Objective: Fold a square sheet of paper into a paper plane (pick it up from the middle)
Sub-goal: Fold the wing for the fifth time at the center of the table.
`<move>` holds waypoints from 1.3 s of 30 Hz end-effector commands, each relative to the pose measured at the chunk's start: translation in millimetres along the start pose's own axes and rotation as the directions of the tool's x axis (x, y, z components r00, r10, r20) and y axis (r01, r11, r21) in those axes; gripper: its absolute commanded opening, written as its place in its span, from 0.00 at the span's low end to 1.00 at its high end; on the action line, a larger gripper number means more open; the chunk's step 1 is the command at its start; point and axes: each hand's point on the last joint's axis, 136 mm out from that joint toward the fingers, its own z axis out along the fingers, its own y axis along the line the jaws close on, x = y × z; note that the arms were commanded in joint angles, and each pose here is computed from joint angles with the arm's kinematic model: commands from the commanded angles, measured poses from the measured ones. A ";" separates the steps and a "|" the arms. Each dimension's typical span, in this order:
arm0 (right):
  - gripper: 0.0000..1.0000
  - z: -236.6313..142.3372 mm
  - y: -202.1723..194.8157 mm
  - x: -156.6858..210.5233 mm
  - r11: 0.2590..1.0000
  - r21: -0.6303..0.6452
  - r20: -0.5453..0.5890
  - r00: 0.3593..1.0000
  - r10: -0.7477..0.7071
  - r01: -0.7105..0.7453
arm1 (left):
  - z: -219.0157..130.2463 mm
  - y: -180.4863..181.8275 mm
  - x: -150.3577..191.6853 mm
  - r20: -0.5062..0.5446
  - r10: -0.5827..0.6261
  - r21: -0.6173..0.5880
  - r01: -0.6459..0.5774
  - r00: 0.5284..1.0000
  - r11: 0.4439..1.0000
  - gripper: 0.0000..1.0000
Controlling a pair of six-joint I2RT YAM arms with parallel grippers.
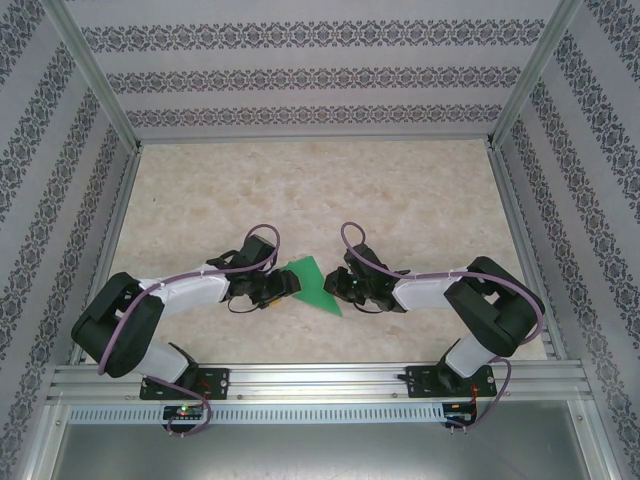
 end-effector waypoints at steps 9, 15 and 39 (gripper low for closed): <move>0.18 6.1 -16.2 12.4 0.998 0.063 -0.029 0.999 0.017 -0.015 | 10.3 -29.1 1.9 -0.002 -0.042 0.124 0.041 0.999 0.991 0.58; 0.18 6.0 -16.0 12.0 0.998 0.063 -0.026 1.000 0.017 -0.015 | 14.7 -24.4 4.8 -0.014 -0.054 0.091 0.055 0.998 0.994 0.58; 0.17 8.8 -20.7 14.7 0.997 0.071 -0.034 0.999 0.027 -0.024 | 17.2 -33.9 2.9 0.009 -0.074 0.135 0.072 0.997 0.988 0.57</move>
